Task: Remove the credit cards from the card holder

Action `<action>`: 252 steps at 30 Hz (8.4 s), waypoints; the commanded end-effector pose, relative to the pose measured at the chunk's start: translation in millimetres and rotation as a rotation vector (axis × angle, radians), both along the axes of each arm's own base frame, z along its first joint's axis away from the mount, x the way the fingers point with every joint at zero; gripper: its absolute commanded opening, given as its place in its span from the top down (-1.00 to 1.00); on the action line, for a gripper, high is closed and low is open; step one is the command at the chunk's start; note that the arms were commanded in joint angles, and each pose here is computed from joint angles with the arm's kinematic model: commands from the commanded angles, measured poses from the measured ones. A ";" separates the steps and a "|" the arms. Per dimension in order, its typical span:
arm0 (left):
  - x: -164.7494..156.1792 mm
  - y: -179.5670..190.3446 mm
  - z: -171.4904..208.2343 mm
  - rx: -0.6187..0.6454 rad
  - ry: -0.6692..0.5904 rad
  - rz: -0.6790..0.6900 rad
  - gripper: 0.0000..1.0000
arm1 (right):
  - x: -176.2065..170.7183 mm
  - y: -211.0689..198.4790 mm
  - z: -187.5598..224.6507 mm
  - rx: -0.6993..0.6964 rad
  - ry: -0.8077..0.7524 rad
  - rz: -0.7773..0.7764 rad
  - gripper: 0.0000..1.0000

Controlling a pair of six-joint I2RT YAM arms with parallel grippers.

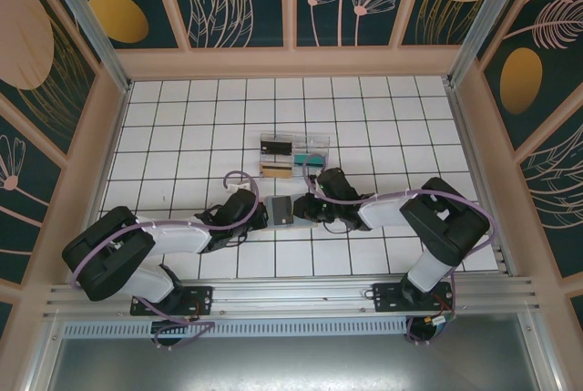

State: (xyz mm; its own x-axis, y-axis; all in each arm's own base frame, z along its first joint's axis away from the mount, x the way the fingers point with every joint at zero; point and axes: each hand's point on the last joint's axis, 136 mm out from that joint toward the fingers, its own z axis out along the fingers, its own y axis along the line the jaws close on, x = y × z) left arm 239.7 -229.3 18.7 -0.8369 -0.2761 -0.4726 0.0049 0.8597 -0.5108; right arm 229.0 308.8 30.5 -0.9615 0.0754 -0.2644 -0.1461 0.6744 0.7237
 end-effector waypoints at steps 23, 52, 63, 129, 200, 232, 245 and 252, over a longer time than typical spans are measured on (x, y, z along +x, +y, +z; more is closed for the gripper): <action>-8.9 17.6 -15.6 0.087 0.051 0.018 1.00 | 1.5 -5.9 -7.2 0.015 0.027 -0.047 0.85; -1.8 10.1 19.9 0.019 -0.038 -0.001 0.80 | 27.8 -66.4 58.3 -0.051 -0.213 -0.102 1.00; -0.6 36.8 76.0 -0.039 -0.215 0.076 -0.97 | 62.5 -17.9 139.4 -0.259 -0.630 0.210 1.00; -22.1 97.7 87.3 -0.043 -0.348 0.211 -0.97 | 185.6 44.1 115.9 -1.129 -1.202 0.692 0.47; -6.7 -38.3 18.5 -0.135 0.030 -0.143 0.03 | 1.4 -51.1 -2.6 -0.296 -0.301 -0.011 0.54; -16.8 -68.8 46.9 -0.299 -0.001 -0.268 -0.65 | -1.4 -50.8 -8.6 -0.304 -0.284 -0.008 0.52; -5.6 -34.0 35.1 -0.148 -0.018 -0.121 -0.65 | -1.8 -50.6 -8.7 -0.303 -0.281 -0.009 0.52; -8.9 -41.1 25.9 -0.159 0.013 -0.150 -0.63 | -3.2 -49.6 -9.4 -0.304 -0.278 -0.005 0.52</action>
